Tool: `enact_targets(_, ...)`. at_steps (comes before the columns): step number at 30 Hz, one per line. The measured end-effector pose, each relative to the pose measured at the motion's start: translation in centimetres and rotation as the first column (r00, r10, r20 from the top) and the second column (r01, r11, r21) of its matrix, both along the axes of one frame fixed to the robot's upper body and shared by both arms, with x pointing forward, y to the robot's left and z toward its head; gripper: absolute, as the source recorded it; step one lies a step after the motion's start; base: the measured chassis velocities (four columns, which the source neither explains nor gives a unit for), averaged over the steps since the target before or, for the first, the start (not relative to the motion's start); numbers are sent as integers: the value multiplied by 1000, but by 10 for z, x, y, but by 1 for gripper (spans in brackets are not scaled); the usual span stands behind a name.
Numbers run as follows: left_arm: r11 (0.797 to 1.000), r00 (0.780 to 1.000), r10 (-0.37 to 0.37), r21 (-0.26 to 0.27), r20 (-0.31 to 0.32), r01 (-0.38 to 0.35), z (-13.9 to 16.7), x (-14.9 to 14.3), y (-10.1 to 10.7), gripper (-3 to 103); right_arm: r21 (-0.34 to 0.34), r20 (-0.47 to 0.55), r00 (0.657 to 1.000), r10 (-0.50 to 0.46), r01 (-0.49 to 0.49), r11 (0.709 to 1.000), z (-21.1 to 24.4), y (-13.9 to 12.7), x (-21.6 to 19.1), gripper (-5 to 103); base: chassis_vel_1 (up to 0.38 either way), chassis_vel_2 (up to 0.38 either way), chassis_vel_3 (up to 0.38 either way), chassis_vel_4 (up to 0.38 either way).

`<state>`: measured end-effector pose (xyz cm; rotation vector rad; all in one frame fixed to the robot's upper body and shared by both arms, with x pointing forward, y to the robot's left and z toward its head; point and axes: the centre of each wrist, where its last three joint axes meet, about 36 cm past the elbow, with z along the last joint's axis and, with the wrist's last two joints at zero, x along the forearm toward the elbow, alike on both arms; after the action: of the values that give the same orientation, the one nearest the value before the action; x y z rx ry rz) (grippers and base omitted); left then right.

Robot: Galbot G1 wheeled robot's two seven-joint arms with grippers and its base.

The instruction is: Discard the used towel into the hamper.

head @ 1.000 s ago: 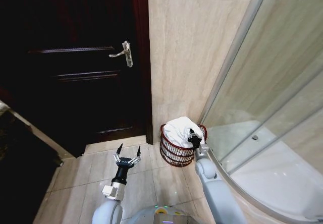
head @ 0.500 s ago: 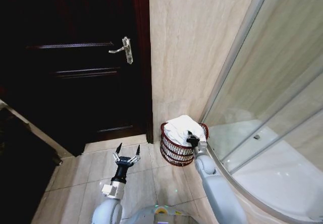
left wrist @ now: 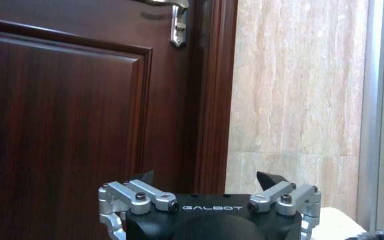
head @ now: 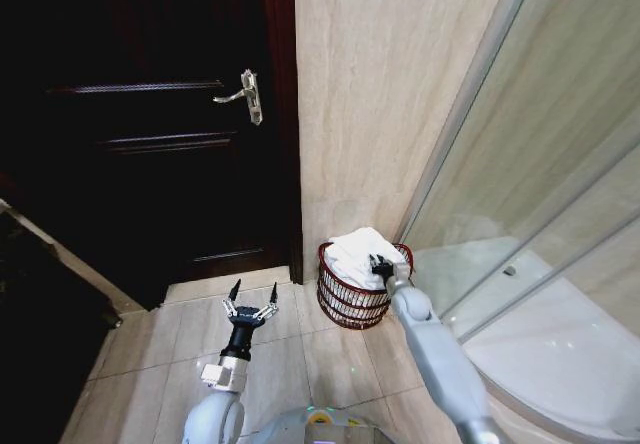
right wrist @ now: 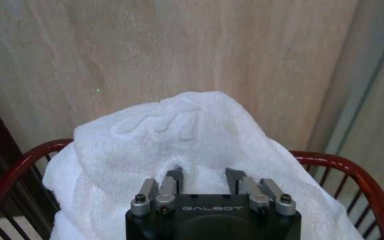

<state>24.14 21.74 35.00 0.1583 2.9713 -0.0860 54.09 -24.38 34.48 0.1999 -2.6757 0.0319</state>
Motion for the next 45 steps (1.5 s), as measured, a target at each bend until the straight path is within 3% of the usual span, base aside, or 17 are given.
enact_targets(1,1000,1000,0,1,0,0,0,0,0,100,0,-7,1000,3,-3,1000,2,1,4,44,0,0,0,0)
enact_targets(2,1000,1000,0,3,0,0,0,0,0,100,5,-30,999,12,-12,1000,6,3,12,55,0,0,0,0)
enact_targets(4,1000,1000,0,4,0,0,0,0,0,100,7,-39,999,14,-14,1000,7,5,14,55,0,0,0,0)
enact_targets(6,1000,1000,-3,5,2,3,1,-1,-2,100,17,-93,995,31,-30,999,7,11,21,71,0,0,0,0)
enact_targets(11,1000,1000,-4,6,10,4,4,-1,-4,100,20,-186,982,44,-41,999,5,14,22,77,0,0,0,0)
enact_targets(12,1000,1000,-4,6,10,4,5,-1,-4,100,20,-193,980,44,-41,999,4,14,21,88,0,0,0,0)
enact_targets(14,1000,1000,-4,7,11,4,6,-2,-4,100,18,-227,973,46,-43,999,0,13,16,88,0,0,0,0)
enact_targets(15,1000,1000,-4,8,10,4,6,-2,-4,100,15,-261,964,47,-45,999,-5,12,11,97,0,0,0,0)
enact_targets(20,1000,1000,-4,6,12,4,5,-2,-6,100,19,-315,948,38,-34,999,-21,9,5,100,0,0,0,0)
enact_targets(26,1000,1000,-7,9,14,7,6,-1,-8,100,12,-233,972,15,-13,1000,-3,14,-6,100,0,0,0,0)
enact_targets(32,1000,1000,-11,5,23,10,8,5,-10,100,-39,-37,999,-10,8,999,54,33,-54,100,0,0,0,0)
enact_targets(34,1000,999,-12,-5,36,12,13,9,-13,100,-83,66,997,-41,47,995,69,44,-75,100,0,0,0,0)
enact_targets(36,1000,999,-12,-7,39,13,15,10,-13,100,-91,87,995,-50,58,994,72,45,-78,100,0,0,0,0)
enact_targets(38,1000,999,-16,-5,43,16,18,11,-12,100,-111,178,981,-81,102,989,81,49,-88,100,0,0,0,0)
enact_targets(45,1000,999,12,-9,41,-11,19,13,-11,100,-74,276,961,-37,59,996,72,40,-61,100,0,0,0,0)
